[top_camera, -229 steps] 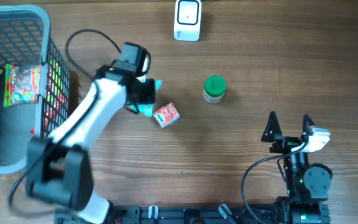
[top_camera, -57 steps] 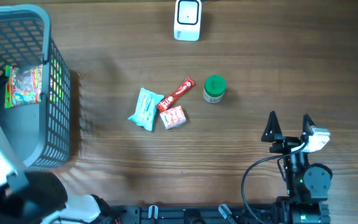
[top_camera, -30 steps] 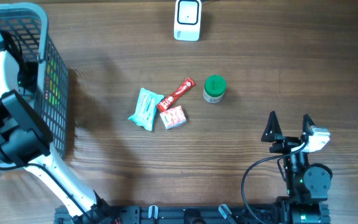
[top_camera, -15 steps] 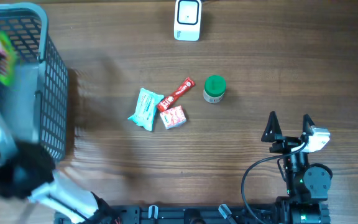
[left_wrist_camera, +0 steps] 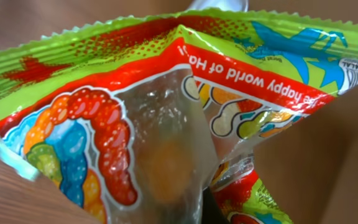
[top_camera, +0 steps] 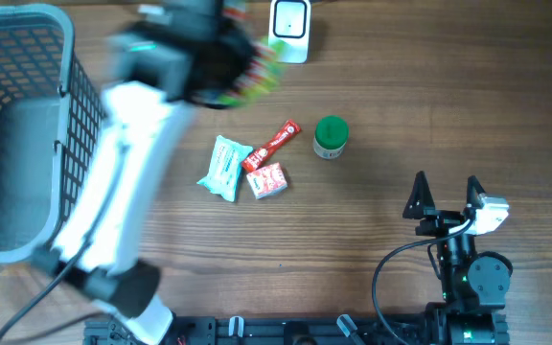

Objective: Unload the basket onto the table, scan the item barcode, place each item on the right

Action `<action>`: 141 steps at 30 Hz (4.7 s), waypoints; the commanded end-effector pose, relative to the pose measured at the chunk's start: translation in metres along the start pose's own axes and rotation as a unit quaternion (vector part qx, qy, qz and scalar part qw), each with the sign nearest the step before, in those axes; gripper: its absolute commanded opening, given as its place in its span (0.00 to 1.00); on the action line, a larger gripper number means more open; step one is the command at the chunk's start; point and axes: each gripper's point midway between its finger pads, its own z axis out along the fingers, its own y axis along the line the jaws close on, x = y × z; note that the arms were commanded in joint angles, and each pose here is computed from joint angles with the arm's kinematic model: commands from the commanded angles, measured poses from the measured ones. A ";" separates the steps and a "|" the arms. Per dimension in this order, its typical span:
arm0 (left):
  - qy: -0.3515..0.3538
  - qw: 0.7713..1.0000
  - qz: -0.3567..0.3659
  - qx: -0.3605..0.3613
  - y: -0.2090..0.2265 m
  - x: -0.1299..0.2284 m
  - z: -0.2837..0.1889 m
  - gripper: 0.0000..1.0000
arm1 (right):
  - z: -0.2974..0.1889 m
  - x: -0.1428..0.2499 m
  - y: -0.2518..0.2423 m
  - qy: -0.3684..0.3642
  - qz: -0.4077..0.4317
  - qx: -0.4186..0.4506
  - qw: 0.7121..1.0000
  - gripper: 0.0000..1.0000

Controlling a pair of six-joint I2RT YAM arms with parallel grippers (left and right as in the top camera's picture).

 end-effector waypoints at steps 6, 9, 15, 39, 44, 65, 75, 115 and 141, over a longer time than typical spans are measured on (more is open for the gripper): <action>0.032 0.971 0.217 0.090 -0.104 0.107 0.085 0.04 | 0.000 -0.002 0.000 -0.004 0.004 0.002 1.000 1.00; 0.028 0.964 0.233 0.126 -0.132 0.131 0.116 0.04 | 0.000 -0.002 0.000 -0.004 0.004 0.002 1.000 1.00; 0.053 0.958 0.257 0.112 -0.132 0.179 0.180 0.04 | 0.000 -0.002 0.000 -0.004 0.004 0.002 1.000 1.00; 0.073 0.951 0.261 0.150 -0.144 0.184 0.160 0.56 | 0.000 -0.002 0.000 -0.004 0.004 0.002 1.000 1.00; 0.015 0.946 0.277 0.165 -0.151 0.149 0.083 0.56 | 0.000 -0.002 0.000 -0.004 0.004 0.002 1.000 1.00; -0.598 0.744 0.298 0.007 -0.062 -0.101 -0.337 0.73 | 0.000 -0.002 0.000 -0.004 0.004 0.002 1.000 1.00; -0.549 0.765 0.336 -0.041 0.037 -0.140 -0.274 1.00 | 0.000 -0.002 0.000 -0.004 0.004 0.002 1.000 1.00; -0.543 0.806 0.222 0.083 0.239 0.042 -0.237 1.00 | -0.014 -0.049 0.089 0.265 0.152 -0.140 0.942 0.99; -0.404 0.886 0.200 0.104 0.261 0.041 -0.080 1.00 | 0.124 0.090 0.159 0.623 0.032 0.076 0.778 0.99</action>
